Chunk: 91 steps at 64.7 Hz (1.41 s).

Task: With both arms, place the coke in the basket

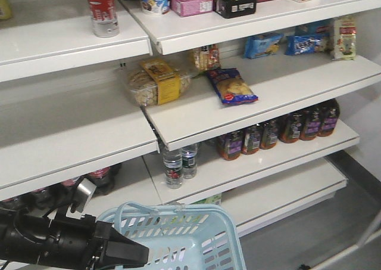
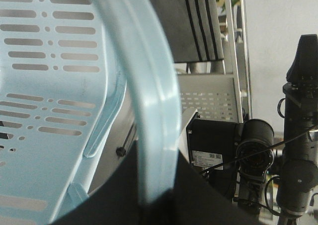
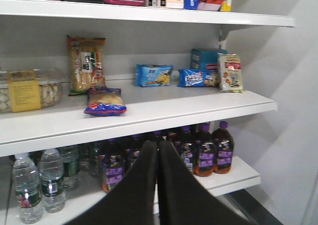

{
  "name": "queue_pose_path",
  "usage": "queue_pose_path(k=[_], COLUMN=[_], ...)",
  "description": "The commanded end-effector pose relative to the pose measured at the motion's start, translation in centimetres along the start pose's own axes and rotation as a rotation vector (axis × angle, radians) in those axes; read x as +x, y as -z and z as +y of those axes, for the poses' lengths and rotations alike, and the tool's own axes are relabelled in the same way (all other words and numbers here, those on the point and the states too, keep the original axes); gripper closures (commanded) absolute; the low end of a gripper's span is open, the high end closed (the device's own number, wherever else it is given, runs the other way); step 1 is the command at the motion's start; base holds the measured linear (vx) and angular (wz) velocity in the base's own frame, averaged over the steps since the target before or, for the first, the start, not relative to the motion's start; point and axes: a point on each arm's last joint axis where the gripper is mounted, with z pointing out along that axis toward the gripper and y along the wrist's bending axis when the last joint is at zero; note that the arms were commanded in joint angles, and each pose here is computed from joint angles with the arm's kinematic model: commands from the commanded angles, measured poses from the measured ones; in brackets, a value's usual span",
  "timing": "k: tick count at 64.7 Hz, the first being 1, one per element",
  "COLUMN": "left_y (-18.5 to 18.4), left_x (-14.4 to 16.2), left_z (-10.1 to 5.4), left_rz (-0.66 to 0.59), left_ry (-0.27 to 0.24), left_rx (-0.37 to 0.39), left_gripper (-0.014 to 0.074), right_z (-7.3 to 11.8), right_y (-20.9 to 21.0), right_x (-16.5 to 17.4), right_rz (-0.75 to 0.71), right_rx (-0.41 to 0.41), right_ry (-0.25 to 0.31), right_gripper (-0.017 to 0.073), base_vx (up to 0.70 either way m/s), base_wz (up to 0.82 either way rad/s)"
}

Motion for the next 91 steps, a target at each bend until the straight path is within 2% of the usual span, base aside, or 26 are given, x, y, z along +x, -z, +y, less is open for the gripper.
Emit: queue_pose_path(k=[1,48,91], left_y=[0.39,0.39,0.39], left_x=[-0.25,-0.25,-0.25], left_z=[-2.07,-2.07,-2.07], left_rz=[-0.014,-0.014,-0.014], left_ry=[-0.039,-0.039,-0.039], left_rx=[0.127,0.127,0.127], left_gripper=[0.06,0.06,0.06], right_z=[-0.02,-0.02,-0.02], right_y=[0.11,0.11,0.11], right_x=[-0.38,-0.38,-0.38], right_rz=[-0.078,-0.078,-0.078], right_rx=[0.008,0.008,0.008], right_ry=[0.006,0.006,0.006], right_gripper=[0.0568,0.0568,0.0568], base_vx=[0.11,0.1,0.05], base_wz=[0.42,0.52,0.11])
